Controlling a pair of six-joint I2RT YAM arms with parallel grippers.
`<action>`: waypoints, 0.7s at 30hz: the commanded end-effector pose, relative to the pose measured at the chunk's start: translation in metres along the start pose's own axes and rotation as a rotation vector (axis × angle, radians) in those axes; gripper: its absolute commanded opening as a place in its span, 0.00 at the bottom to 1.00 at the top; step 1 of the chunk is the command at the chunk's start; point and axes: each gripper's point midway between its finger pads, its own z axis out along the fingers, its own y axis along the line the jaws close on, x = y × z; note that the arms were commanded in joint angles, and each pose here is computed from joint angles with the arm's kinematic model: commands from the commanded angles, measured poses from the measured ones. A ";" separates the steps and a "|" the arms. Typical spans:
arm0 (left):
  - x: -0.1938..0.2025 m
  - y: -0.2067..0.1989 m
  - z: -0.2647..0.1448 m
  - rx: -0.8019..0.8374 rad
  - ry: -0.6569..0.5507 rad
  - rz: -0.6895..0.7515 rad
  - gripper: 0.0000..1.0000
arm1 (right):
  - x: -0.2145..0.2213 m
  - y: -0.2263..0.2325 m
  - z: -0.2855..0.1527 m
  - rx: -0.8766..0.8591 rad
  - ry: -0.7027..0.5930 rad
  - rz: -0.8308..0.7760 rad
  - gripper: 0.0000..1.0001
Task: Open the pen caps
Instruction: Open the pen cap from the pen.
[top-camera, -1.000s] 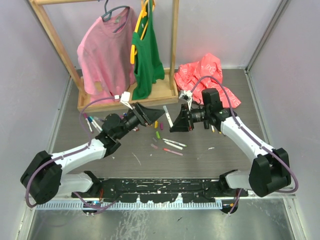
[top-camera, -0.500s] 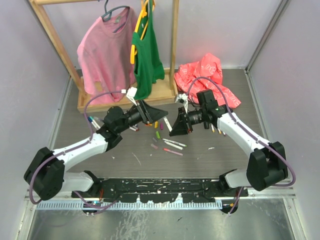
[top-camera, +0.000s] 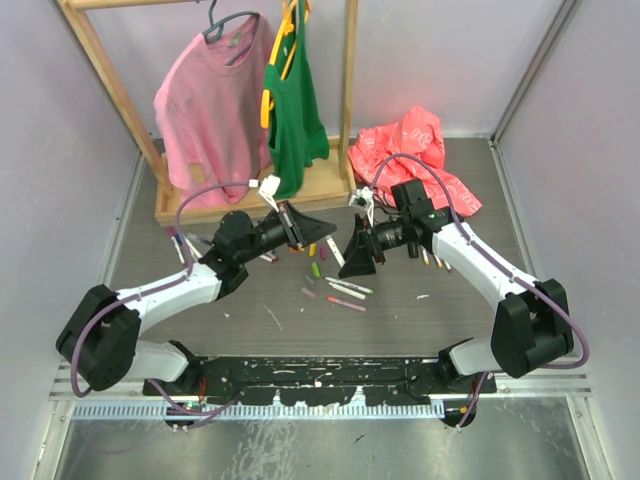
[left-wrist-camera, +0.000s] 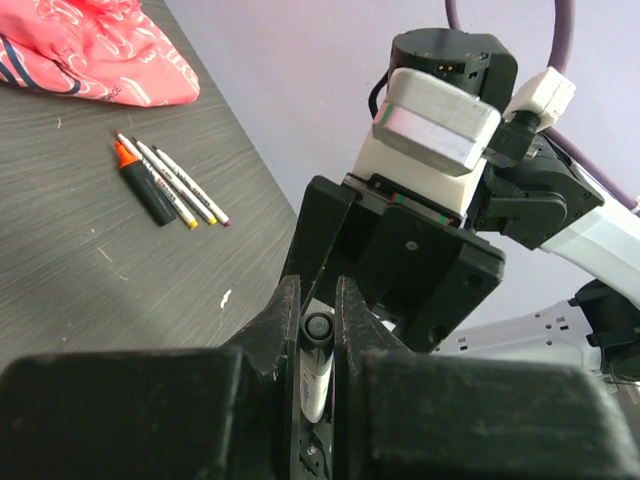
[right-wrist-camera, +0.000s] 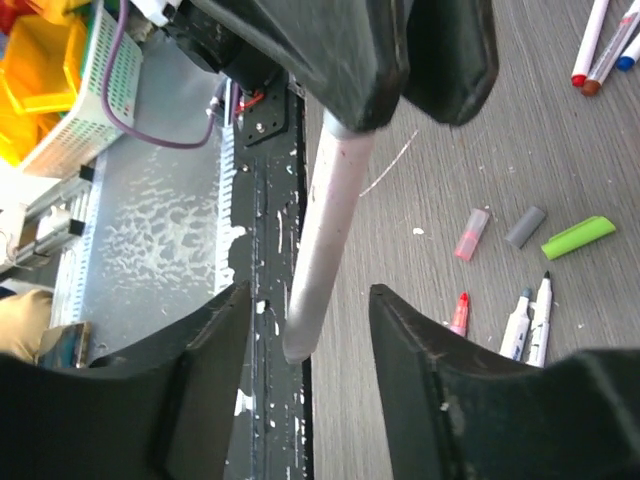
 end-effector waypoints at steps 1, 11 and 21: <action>-0.002 -0.016 -0.002 0.081 -0.044 0.042 0.00 | -0.027 0.013 -0.004 -0.056 -0.066 -0.055 0.59; 0.004 -0.019 -0.004 0.088 -0.222 0.098 0.00 | -0.031 0.010 -0.003 -0.037 -0.122 -0.032 0.55; -0.002 -0.016 -0.007 0.063 -0.310 0.120 0.00 | -0.028 0.009 0.000 -0.038 -0.115 -0.024 0.31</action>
